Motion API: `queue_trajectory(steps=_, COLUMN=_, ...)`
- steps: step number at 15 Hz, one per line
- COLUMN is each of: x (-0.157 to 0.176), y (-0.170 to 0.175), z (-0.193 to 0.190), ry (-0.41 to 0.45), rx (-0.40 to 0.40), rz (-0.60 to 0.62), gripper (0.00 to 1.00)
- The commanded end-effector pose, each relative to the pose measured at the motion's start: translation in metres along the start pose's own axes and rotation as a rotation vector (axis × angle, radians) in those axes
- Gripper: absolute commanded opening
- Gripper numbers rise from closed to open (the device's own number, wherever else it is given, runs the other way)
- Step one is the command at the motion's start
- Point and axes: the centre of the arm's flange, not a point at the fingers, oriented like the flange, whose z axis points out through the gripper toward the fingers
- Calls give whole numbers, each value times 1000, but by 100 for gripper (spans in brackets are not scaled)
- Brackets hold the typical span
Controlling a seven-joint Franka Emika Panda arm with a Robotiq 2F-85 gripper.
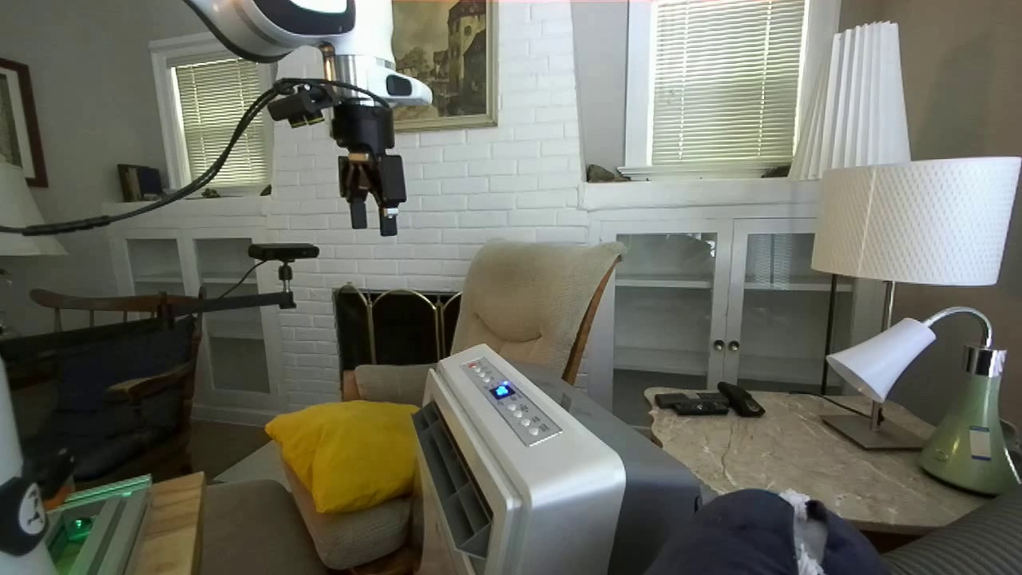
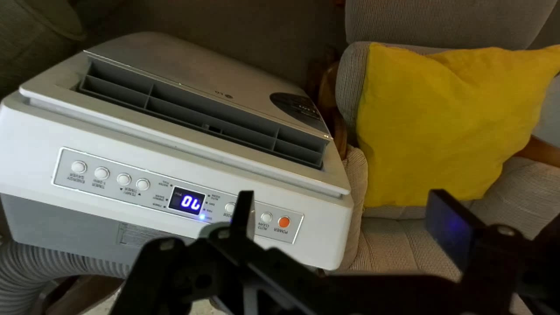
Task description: Turn off the air conditioner.
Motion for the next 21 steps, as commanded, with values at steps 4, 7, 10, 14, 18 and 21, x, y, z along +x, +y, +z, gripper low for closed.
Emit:
queue_trajectory(steps=4, x=38, y=-33, z=24, ry=111, rx=19, rz=59, gripper=100)
queue_trajectory(steps=7, x=52, y=-42, z=39, ry=145, rx=18, rz=74, gripper=100)
queue_trajectory(steps=10, x=68, y=-49, z=53, ry=160, rx=15, rz=89, gripper=100)
queue_trajectory(steps=14, x=91, y=-53, z=71, ry=181, rx=-15, rz=110, gripper=100)
queue_trajectory(steps=18, x=105, y=-53, z=88, ry=171, rx=-54, rz=126, gripper=100)
queue_trajectory(steps=21, x=112, y=-54, z=102, ry=148, rx=-78, rz=138, gripper=100)
